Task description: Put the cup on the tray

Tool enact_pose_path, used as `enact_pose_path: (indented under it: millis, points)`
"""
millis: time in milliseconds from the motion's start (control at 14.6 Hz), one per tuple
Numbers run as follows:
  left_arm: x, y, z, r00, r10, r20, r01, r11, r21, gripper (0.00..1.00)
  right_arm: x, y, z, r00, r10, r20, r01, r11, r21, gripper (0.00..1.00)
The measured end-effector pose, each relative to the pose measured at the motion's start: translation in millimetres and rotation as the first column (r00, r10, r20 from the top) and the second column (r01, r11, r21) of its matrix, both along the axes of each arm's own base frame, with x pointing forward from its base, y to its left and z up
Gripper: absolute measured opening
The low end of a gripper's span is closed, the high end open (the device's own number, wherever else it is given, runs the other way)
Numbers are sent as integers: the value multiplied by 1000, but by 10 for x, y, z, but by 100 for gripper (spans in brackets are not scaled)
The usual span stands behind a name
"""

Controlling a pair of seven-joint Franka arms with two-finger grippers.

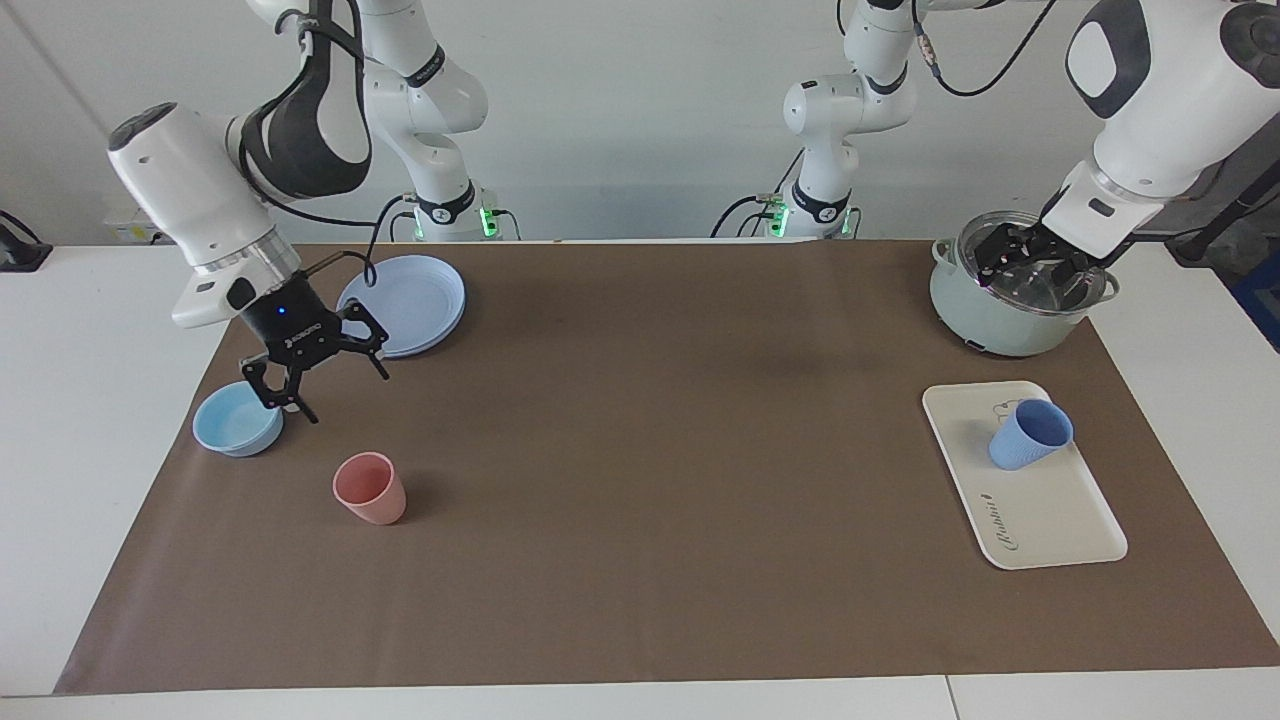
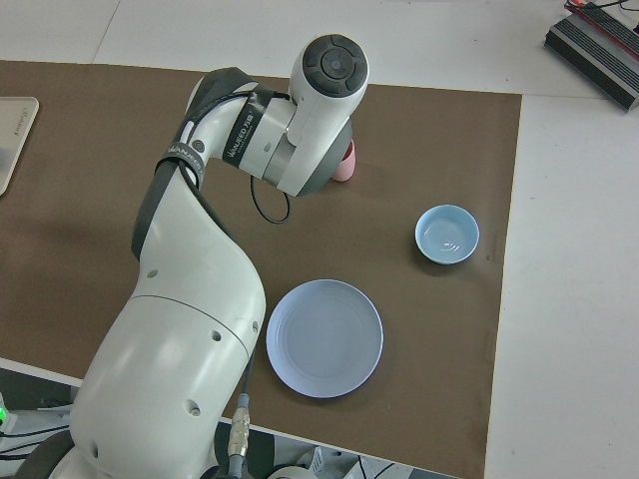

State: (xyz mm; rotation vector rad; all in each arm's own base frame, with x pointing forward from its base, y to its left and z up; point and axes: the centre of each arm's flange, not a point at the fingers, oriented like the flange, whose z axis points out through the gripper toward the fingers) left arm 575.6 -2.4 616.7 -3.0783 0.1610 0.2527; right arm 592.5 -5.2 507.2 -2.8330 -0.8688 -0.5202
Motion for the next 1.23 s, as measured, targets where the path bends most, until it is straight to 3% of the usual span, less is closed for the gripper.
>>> enact_pose_path:
  millis: [137,274,547,752,821,1026,1231]
  points:
    - [-5,-49,56,1000,-8,22,9,1000,-5,100,-92,166,57,996,-69,-63,63,994,-89,100]
    - [55,-90,98,997,-13,76,15,1000,-23,100,-173,378,89,978,-180,-101,163,974,-158,100]
    - [140,-102,158,988,8,151,-3,999,-33,100,-281,543,357,910,-396,-124,362,904,-228,100]
    - [149,-97,151,987,31,156,-23,998,-53,100,-316,369,779,880,-459,-119,428,877,-221,100]
    - [150,-91,146,987,33,155,-25,998,-54,100,-349,292,910,854,-504,-130,471,854,-220,100]
    - [150,-87,130,988,36,151,-28,998,-56,100,-488,73,1234,765,-611,-203,572,790,-220,100]
    - [149,-98,107,989,35,146,-27,998,-57,100,-602,-192,1420,715,-655,-244,608,755,-245,100]
